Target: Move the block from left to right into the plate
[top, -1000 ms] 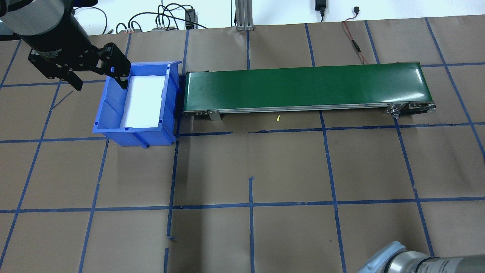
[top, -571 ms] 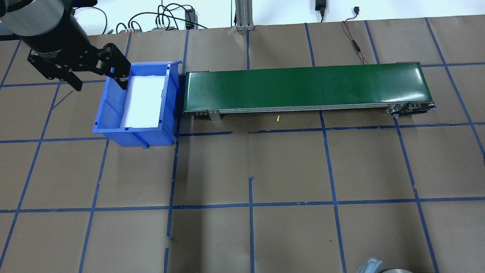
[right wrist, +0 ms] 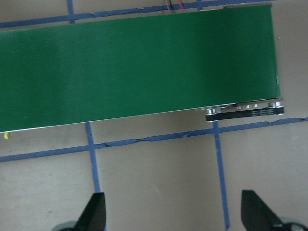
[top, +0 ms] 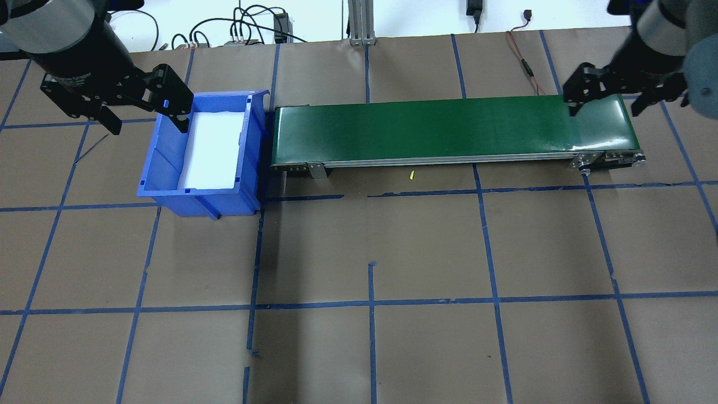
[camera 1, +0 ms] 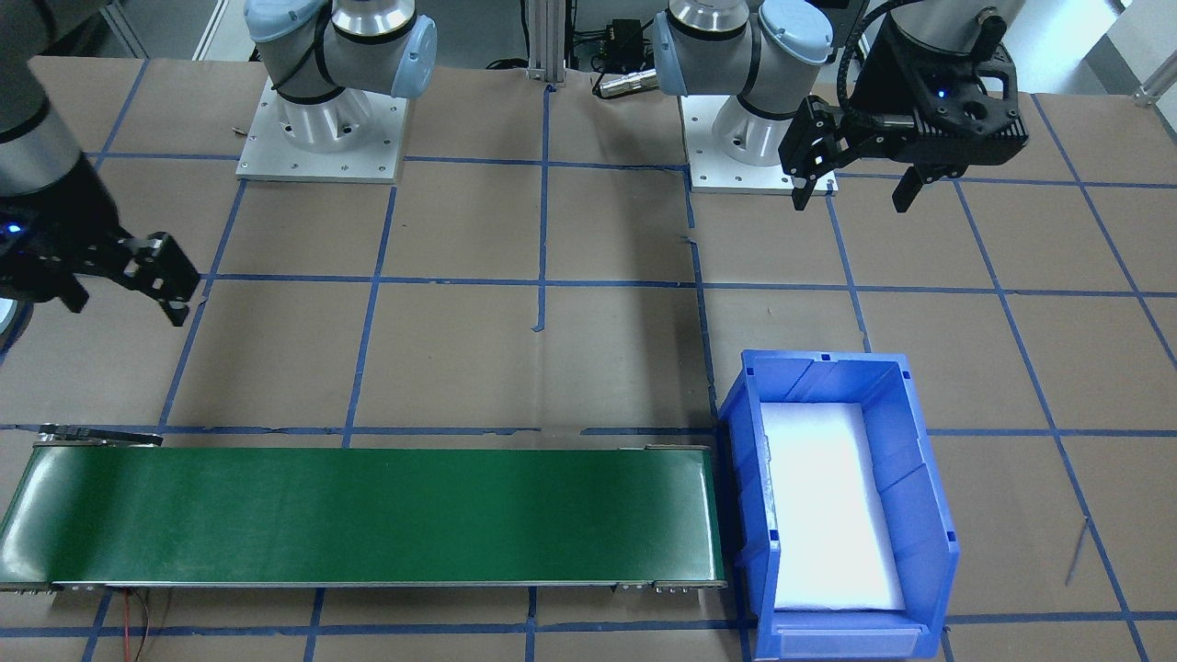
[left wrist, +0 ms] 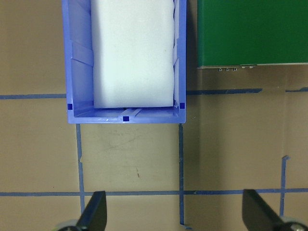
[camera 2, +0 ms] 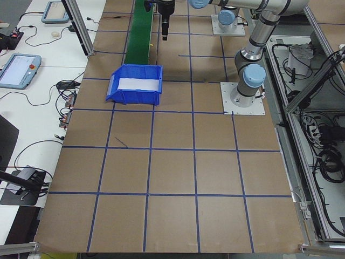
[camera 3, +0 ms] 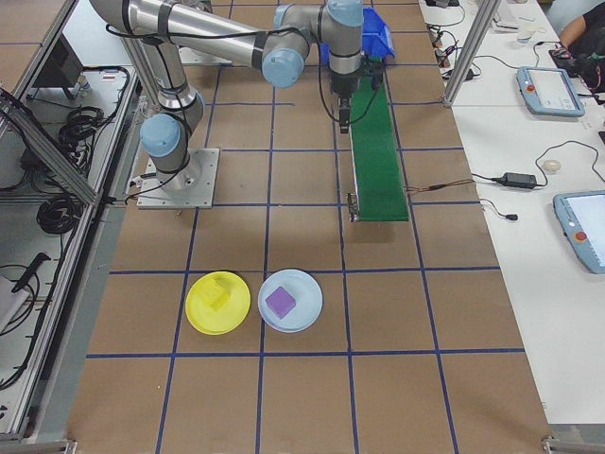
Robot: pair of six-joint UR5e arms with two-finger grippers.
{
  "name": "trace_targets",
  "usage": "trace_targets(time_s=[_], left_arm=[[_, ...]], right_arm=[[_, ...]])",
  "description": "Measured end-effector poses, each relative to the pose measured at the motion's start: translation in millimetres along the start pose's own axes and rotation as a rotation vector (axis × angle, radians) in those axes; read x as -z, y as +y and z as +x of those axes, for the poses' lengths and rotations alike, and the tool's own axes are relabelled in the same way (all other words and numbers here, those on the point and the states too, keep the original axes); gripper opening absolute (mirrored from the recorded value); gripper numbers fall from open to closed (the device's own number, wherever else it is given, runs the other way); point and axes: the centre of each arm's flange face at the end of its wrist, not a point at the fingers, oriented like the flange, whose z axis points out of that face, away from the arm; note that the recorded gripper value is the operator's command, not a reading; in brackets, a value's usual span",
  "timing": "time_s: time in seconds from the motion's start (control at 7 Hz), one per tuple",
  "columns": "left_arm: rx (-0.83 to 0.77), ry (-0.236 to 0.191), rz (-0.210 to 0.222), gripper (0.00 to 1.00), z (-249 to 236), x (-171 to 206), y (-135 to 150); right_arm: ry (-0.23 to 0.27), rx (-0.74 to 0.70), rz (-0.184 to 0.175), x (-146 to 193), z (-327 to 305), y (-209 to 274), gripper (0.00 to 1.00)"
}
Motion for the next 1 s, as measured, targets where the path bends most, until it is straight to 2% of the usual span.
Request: trace_targets(time_s=[0.29,0.57,0.71,1.0], left_arm=[[0.0,0.0,0.0,1.0,0,0,0],[0.0,0.0,0.0,1.0,0,0,0],[0.0,-0.001,0.0,1.0,0,0,0],[0.0,0.0,0.0,1.0,0,0,0]], right_arm=[[-0.044,-0.012,0.015,11,-67,15,1.0],[-0.096,-0.016,0.008,14,-97,24,1.0],[-0.125,-0.017,0.0,14,-106,27,1.0],[-0.127,-0.021,-0.052,13,-108,32,1.0]])
